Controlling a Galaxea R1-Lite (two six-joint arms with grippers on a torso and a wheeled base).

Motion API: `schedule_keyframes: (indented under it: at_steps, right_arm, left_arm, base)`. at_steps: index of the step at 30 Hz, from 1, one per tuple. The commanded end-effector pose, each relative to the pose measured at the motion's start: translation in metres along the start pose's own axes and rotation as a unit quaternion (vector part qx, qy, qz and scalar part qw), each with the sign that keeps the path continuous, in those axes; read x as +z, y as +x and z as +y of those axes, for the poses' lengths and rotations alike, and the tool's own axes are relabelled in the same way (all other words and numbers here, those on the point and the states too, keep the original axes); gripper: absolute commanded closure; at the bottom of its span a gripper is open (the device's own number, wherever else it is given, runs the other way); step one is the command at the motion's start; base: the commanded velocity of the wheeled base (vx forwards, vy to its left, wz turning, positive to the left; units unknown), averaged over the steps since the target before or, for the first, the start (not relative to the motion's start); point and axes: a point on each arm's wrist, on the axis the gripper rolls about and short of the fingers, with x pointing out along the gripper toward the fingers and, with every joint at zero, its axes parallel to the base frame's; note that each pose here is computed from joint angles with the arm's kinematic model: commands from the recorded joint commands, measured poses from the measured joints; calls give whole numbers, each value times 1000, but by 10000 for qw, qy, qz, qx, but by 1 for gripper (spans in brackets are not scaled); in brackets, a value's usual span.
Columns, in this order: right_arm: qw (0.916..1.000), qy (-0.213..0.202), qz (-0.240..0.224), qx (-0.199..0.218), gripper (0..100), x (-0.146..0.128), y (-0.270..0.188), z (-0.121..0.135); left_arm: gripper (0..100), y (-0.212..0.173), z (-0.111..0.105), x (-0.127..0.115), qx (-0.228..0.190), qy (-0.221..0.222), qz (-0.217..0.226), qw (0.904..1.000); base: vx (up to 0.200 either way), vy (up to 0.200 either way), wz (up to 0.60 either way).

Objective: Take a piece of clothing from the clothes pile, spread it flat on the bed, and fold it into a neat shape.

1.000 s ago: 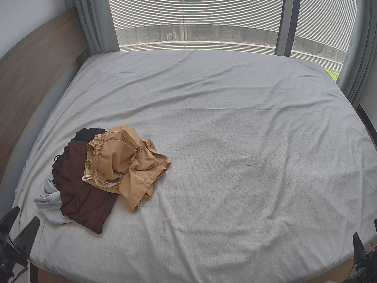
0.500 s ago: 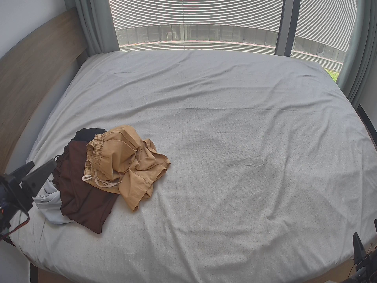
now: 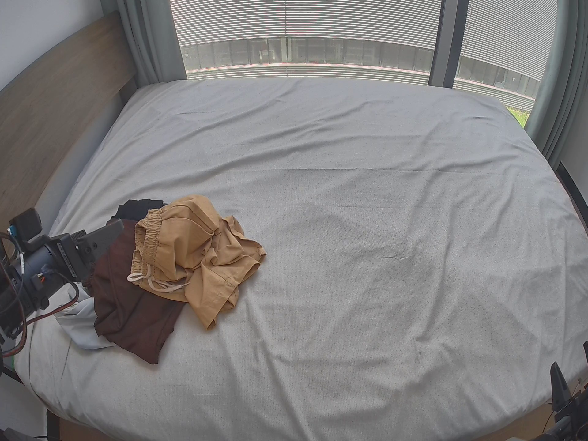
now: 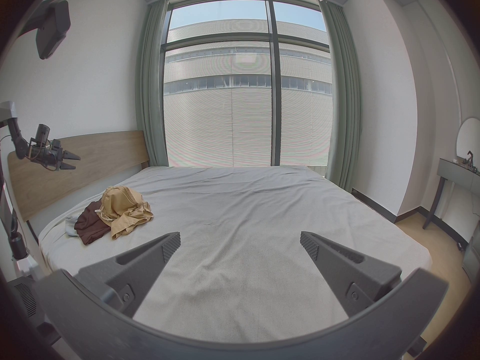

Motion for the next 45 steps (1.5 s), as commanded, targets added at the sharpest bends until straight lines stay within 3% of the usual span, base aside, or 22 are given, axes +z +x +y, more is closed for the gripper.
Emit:
schedule_keyframes:
  at_steps: [1, 10, 18, 45]
  right_arm:
    - [10000, -1, 15, 6, 0, -5, 0, 0]
    - [10000, -1, 15, 6, 0, -5, 0, 0]
    - [10000, -1, 15, -2, 0, -5, 0, 0]
    - [10000, -1, 15, 6, 0, -5, 0, 0]
  left_arm:
    - [0, 21, 12, -9, 146, -119, 330, 9993]
    - [0, 47, 20, -15, 148, -288, 624, 9975]
    - [0, 69, 23, -8, 46, -654, 556, 9963]
    - [0, 150, 68, -28, 359, -826, 676, 9936]
  base:
    - [0, 0, 0]
    - [0, 0, 0]
    - [0, 0, 0]
    - [0, 0, 0]
